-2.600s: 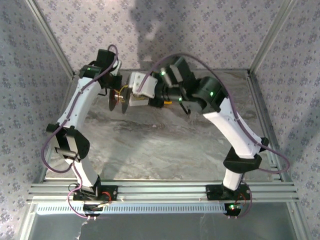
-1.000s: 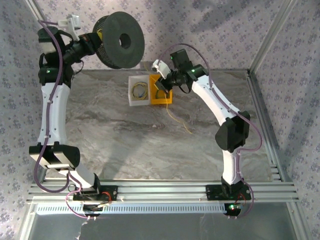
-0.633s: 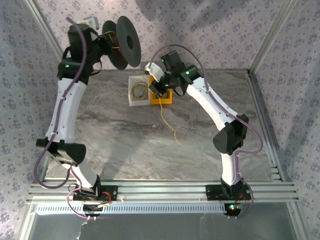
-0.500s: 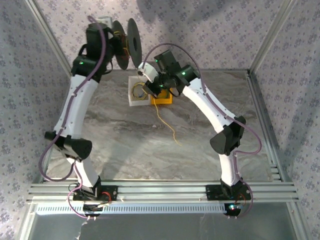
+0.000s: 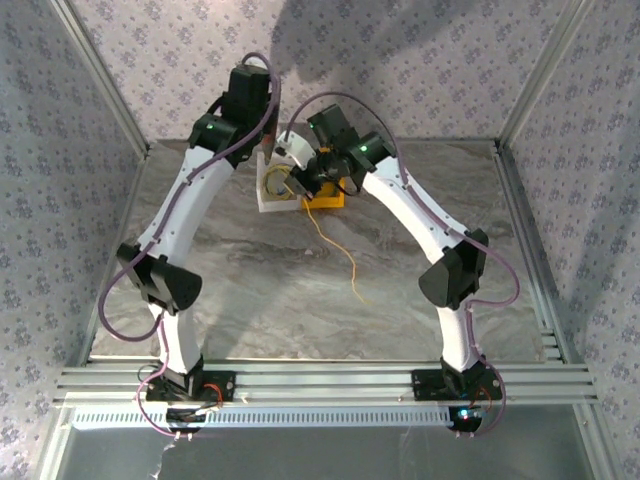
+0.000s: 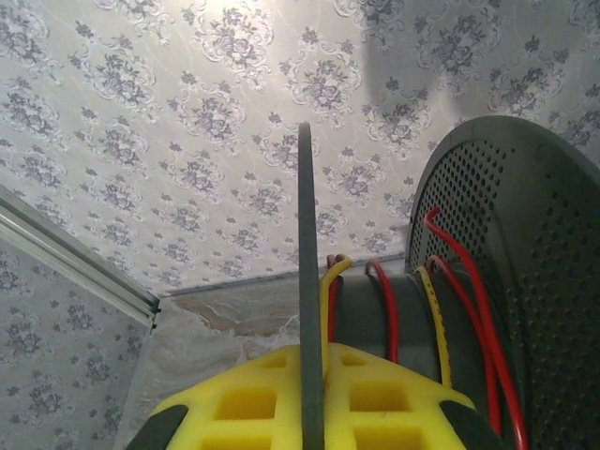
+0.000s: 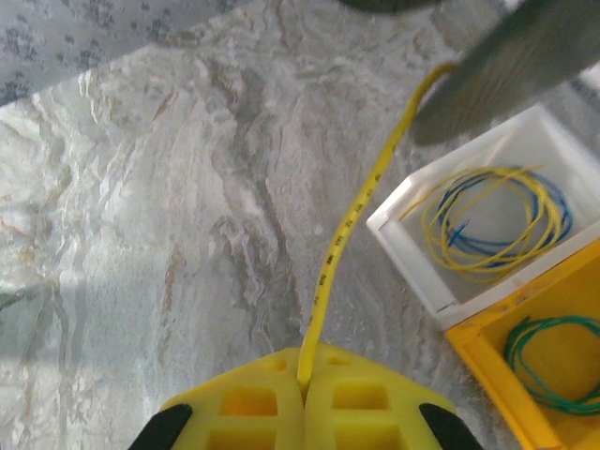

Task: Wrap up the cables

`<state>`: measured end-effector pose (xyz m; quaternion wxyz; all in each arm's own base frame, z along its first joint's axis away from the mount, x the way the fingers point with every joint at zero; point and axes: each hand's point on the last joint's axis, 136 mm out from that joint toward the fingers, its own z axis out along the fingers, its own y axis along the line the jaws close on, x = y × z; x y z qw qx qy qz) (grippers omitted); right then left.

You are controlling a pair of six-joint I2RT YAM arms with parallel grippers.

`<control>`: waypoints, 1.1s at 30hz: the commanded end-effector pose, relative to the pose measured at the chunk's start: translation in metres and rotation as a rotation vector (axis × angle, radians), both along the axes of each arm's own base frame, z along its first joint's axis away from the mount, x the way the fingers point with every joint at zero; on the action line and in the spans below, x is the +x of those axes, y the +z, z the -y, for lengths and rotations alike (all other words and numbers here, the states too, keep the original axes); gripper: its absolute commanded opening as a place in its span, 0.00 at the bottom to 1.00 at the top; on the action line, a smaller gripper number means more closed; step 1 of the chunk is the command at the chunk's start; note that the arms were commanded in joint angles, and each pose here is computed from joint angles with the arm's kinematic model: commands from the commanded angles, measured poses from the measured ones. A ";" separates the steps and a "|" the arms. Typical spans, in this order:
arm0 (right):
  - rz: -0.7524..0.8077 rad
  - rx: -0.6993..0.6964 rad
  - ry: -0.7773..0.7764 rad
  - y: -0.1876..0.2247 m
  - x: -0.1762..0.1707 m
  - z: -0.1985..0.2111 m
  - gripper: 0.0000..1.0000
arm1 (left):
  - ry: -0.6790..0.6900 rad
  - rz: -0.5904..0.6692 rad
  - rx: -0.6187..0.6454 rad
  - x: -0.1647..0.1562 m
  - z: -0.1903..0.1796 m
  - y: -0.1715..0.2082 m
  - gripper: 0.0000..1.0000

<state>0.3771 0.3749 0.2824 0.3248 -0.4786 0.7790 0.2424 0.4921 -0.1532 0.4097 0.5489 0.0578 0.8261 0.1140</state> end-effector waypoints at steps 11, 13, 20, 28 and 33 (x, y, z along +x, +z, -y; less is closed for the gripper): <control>-0.091 0.017 0.036 -0.051 -0.020 0.017 0.00 | -0.014 0.280 -0.515 -0.062 -0.079 0.098 0.00; -0.096 0.017 0.031 -0.055 -0.018 0.018 0.00 | -0.006 0.278 -0.519 -0.068 -0.084 0.096 0.00; -0.124 0.014 0.013 -0.075 -0.006 0.025 0.09 | 0.000 0.284 -0.525 -0.084 -0.092 0.095 0.00; -0.136 0.009 0.003 -0.077 -0.003 0.037 0.54 | 0.038 0.281 -0.509 -0.087 -0.102 0.085 0.00; -0.117 0.008 -0.028 -0.070 -0.008 0.061 0.73 | 0.036 0.278 -0.512 -0.086 -0.102 0.085 0.00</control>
